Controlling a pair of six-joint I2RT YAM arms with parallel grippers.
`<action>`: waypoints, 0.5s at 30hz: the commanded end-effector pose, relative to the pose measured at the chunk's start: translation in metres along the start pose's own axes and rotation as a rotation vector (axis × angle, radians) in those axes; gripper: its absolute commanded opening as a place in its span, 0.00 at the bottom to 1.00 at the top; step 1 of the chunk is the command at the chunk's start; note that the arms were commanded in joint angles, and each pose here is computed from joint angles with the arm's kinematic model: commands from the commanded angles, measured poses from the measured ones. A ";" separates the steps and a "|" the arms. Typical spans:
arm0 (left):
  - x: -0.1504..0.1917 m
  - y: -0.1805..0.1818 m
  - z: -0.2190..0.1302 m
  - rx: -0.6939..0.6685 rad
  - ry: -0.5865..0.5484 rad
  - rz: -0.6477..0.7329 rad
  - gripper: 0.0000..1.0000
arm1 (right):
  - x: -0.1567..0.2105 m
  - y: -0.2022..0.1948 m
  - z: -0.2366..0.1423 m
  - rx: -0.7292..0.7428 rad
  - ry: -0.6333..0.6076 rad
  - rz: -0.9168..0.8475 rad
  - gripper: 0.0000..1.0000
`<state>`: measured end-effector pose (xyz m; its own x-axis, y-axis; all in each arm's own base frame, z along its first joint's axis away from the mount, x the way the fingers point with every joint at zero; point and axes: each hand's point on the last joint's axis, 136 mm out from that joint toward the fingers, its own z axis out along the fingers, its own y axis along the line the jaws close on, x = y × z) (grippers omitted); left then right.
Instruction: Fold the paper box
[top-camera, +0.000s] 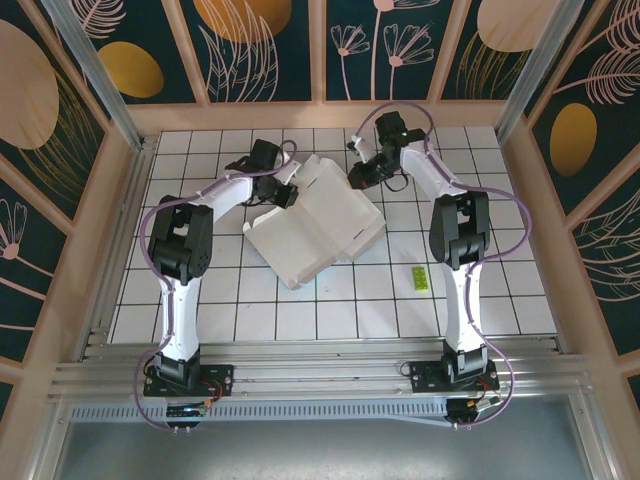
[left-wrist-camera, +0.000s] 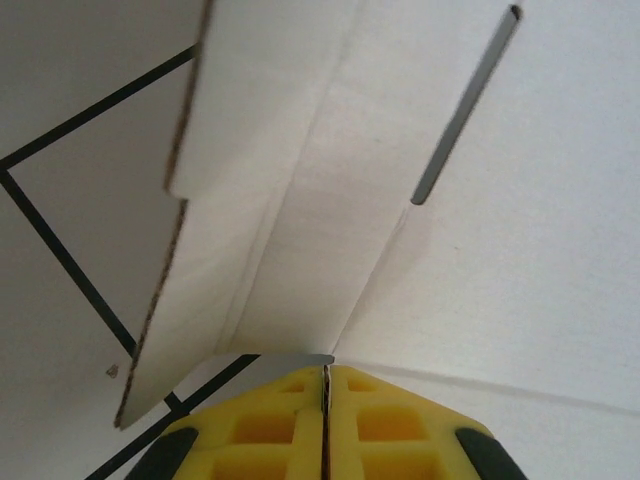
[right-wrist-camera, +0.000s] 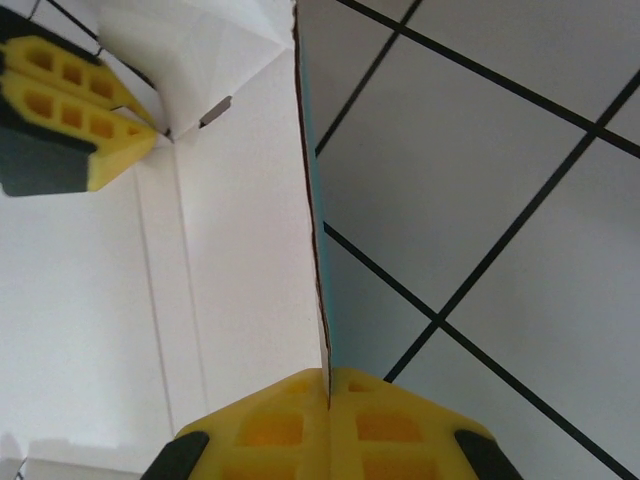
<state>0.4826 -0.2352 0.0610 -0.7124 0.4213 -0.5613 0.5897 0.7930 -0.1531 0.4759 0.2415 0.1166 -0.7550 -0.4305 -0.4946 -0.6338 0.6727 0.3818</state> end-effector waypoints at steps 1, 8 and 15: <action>-0.016 -0.012 -0.012 -0.105 -0.051 0.122 0.07 | -0.020 0.018 -0.014 0.017 -0.078 -0.030 0.01; -0.005 -0.039 0.007 -0.232 -0.028 0.306 0.13 | -0.019 0.029 -0.013 0.044 -0.090 -0.062 0.01; -0.001 -0.053 0.019 -0.244 -0.036 0.352 0.24 | -0.015 0.022 -0.021 0.157 -0.131 -0.093 0.01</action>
<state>0.4557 -0.2764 0.0454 -0.5148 0.6670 -0.5386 0.6763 0.7021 0.2230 0.4581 0.2444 0.1168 -0.7282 -0.4491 -0.5177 -0.6405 0.7149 0.2806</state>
